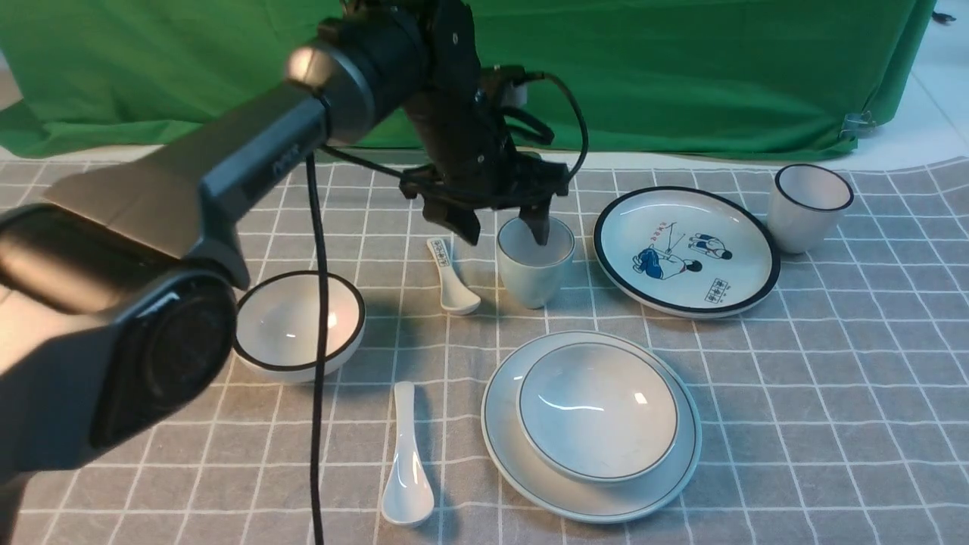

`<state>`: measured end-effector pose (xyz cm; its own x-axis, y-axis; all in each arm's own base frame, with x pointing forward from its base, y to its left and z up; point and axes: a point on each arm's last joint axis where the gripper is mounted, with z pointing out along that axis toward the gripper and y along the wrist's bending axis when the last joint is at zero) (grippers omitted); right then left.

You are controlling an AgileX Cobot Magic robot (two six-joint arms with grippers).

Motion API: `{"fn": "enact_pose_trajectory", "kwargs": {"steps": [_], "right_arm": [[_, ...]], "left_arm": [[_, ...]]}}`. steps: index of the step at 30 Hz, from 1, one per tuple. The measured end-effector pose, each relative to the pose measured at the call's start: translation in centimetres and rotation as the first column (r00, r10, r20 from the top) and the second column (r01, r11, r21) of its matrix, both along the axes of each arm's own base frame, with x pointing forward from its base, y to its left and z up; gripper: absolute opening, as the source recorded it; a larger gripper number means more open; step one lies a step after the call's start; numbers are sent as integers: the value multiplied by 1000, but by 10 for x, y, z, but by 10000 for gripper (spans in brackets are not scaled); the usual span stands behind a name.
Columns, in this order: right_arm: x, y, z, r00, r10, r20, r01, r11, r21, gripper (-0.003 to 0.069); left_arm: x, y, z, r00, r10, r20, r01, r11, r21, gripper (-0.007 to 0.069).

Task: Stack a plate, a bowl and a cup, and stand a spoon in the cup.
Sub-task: Use the left arm to grab a blue teacup, then use the left arm to put the blue teacup into the blue rice bowl in the middle

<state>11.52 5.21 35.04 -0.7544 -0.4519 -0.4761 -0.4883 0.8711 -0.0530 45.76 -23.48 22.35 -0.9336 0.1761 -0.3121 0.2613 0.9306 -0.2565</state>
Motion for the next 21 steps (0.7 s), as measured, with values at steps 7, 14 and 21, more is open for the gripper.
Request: {"fn": "enact_pose_trajectory", "kwargs": {"steps": [7,14,21], "right_arm": [[1,0,1,1000,1,12,-1,1000,2,19],[3,1,2,999,1,35,-2,1000,12,19],[7,3,4,997,0,81,-3,999,34,20]], "left_arm": [[2,-1,-13,1000,1,-18,-1,1000,12,176],[-5,3,18,1000,-23,-3,23,1000,21,32],[-71,-10,120,979,-131,157,140,989,-50,32]]}}
